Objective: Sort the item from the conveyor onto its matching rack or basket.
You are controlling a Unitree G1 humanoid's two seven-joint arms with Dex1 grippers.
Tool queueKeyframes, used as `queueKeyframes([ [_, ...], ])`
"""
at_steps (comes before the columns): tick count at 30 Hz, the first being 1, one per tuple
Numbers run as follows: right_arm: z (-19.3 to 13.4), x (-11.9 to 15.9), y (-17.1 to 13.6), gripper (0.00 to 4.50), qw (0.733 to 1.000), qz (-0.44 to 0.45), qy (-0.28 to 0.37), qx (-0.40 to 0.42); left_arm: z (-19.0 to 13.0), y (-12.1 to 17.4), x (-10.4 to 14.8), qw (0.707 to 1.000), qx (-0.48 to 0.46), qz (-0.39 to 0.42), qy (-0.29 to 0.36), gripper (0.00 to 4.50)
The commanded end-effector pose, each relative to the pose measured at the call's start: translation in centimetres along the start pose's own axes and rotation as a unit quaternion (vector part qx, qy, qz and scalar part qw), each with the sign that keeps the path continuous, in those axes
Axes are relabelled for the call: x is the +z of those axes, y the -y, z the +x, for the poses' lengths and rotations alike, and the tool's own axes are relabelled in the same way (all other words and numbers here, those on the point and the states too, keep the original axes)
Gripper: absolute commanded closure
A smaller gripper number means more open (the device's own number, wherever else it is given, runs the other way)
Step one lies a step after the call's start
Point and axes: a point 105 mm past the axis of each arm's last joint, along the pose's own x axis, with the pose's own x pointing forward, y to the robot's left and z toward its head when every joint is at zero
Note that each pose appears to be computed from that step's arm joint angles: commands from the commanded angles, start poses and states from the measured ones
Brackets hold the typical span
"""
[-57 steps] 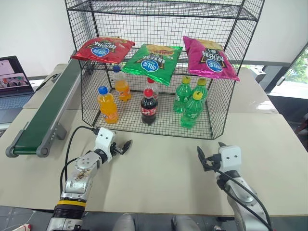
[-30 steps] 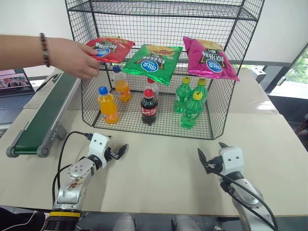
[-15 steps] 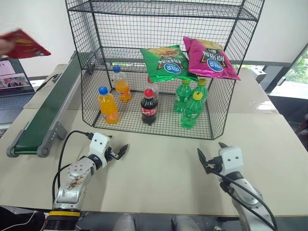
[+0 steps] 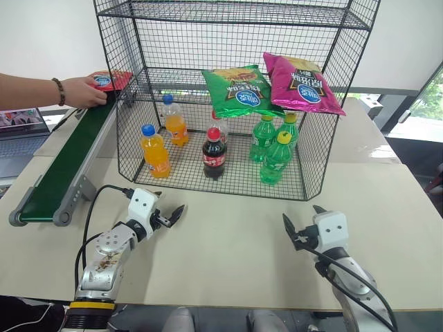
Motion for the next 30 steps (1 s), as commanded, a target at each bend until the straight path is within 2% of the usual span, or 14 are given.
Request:
queueKeyframes([
  [1,0.0,2.4,-0.1,0.0,0.999,-0.012,0.043,0.008,-0.7,-1.4,1.5,1.0,0.008,0.0,0.028,0.07],
  [4,0.3,3.5,-0.9,0.0,0.997,-0.01,0.061,0.05,-1.4,-1.9,2.2,0.999,0.005,-0.031,0.04,0.07],
  [9,0.6,7.3,-2.8,0.0,0.975,-0.004,0.113,0.189,-3.3,-2.8,4.7,0.993,-0.001,-0.089,0.078,0.07],
  [14,0.5,10.8,-4.6,0.0,0.938,0.001,0.16,0.309,-6.1,-4.4,7.7,0.975,0.036,-0.177,0.127,0.07],
  [18,0.4,12.5,-6.4,0.0,0.906,0.006,0.187,0.38,-8.2,-6.2,8.1,0.951,0.093,-0.252,0.152,0.07],
  [23,-0.2,13.9,-8.2,0.0,0.862,0.013,0.218,0.458,-11.4,-8.4,7.1,0.882,0.174,-0.392,0.197,0.07],
  [30,0.0,14.4,-8.7,0.0,0.838,0.003,0.232,0.493,-15.2,-11.4,6.2,0.801,0.249,-0.49,0.237,0.07],
])
